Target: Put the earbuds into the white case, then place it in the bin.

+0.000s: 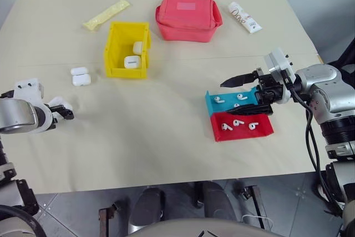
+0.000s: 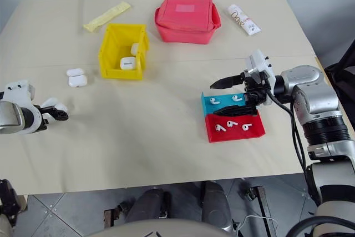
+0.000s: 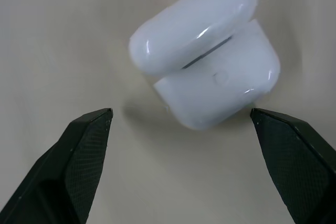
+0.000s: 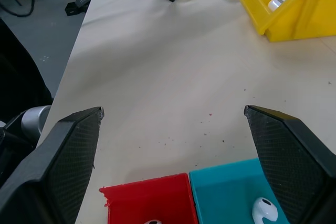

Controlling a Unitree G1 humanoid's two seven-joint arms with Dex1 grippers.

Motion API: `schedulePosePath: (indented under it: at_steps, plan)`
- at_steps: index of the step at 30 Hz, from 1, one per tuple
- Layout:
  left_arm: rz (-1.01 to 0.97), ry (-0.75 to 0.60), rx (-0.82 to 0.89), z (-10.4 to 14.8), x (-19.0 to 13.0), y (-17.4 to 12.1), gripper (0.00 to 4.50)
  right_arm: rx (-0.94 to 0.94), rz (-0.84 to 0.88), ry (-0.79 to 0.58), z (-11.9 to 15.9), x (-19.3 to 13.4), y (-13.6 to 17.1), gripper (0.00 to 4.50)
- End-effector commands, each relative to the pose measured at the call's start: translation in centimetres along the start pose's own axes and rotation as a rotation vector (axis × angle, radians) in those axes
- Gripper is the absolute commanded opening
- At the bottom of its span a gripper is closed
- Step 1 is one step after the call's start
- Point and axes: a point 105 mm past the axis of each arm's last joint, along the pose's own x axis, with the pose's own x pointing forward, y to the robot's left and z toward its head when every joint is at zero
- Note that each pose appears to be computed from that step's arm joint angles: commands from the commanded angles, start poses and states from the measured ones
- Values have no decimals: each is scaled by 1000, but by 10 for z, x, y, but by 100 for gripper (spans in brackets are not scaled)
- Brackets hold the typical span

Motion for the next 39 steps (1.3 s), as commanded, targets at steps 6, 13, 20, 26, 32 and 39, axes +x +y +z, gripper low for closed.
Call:
schedulePosePath:
  at_steps: [6,13,20,26,32,39]
  plan:
    - [74,-26,-188,-9,4,-13,447,-47,63,-5,13,-2,3,450]
    - [99,-3,-246,-15,8,-20,447,-46,66,-4,14,-1,3,450]
    - [69,30,-252,-19,12,-33,447,-46,65,-4,13,-1,4,450]
    - [45,65,-228,-27,7,-42,447,-41,59,1,11,-3,5,450]
    - [120,56,-227,-19,-5,-17,447,-39,49,11,10,-6,6,450]
    - [174,42,-224,-10,-9,3,447,-38,41,13,10,-8,5,450]
